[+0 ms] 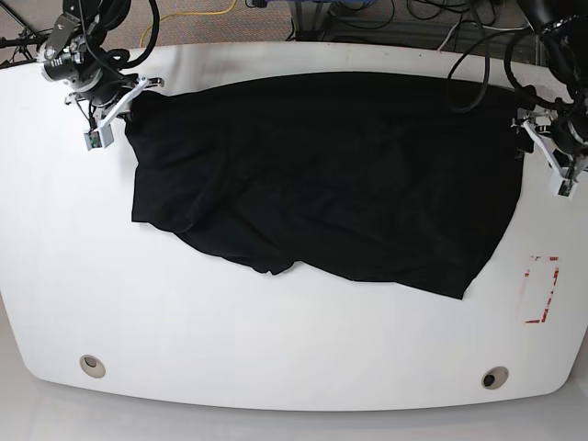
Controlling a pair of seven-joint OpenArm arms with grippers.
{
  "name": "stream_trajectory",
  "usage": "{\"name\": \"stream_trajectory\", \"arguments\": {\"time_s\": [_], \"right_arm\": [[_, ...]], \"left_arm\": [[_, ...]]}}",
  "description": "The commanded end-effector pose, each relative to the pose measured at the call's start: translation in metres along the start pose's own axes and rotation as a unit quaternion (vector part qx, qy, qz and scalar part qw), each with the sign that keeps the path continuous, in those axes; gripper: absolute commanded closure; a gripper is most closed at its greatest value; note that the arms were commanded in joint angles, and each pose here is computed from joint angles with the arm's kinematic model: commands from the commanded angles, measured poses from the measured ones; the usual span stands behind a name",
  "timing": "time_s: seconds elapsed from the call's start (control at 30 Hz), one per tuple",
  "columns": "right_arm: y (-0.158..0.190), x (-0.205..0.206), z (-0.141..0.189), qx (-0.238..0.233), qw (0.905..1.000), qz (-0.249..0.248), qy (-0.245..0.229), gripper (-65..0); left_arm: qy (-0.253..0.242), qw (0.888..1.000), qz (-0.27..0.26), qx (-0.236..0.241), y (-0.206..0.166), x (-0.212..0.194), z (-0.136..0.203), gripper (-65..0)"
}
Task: Fold the T-shirt properly
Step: 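Drag the shirt flat with both grippers, spreading it across the table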
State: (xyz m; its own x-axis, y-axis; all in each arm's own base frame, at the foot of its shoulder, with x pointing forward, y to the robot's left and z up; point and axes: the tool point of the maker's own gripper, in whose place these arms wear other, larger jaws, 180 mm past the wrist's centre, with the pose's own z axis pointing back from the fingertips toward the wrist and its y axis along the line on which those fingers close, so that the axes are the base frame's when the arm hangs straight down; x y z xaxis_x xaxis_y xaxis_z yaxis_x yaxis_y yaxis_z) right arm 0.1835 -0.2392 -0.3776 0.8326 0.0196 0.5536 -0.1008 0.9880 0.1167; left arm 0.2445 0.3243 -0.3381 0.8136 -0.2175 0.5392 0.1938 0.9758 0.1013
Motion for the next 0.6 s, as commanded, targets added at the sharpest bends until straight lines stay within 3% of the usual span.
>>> {"name": "stream_trajectory", "arguments": {"time_s": [0.0, 0.57], "right_arm": [[-0.002, 0.012, 0.004, -0.003, 0.9998, 0.004, -0.021, 0.0], [0.005, 0.015, 0.0, 0.002, 0.9995, -0.008, -0.031, 0.0]], "left_arm": [[0.003, 1.0, -0.006, 0.009, 0.011, 0.011, -0.009, -47.8], [0.044, 0.998, -0.022, -0.032, -0.009, 0.008, -0.043, -47.8]]}}
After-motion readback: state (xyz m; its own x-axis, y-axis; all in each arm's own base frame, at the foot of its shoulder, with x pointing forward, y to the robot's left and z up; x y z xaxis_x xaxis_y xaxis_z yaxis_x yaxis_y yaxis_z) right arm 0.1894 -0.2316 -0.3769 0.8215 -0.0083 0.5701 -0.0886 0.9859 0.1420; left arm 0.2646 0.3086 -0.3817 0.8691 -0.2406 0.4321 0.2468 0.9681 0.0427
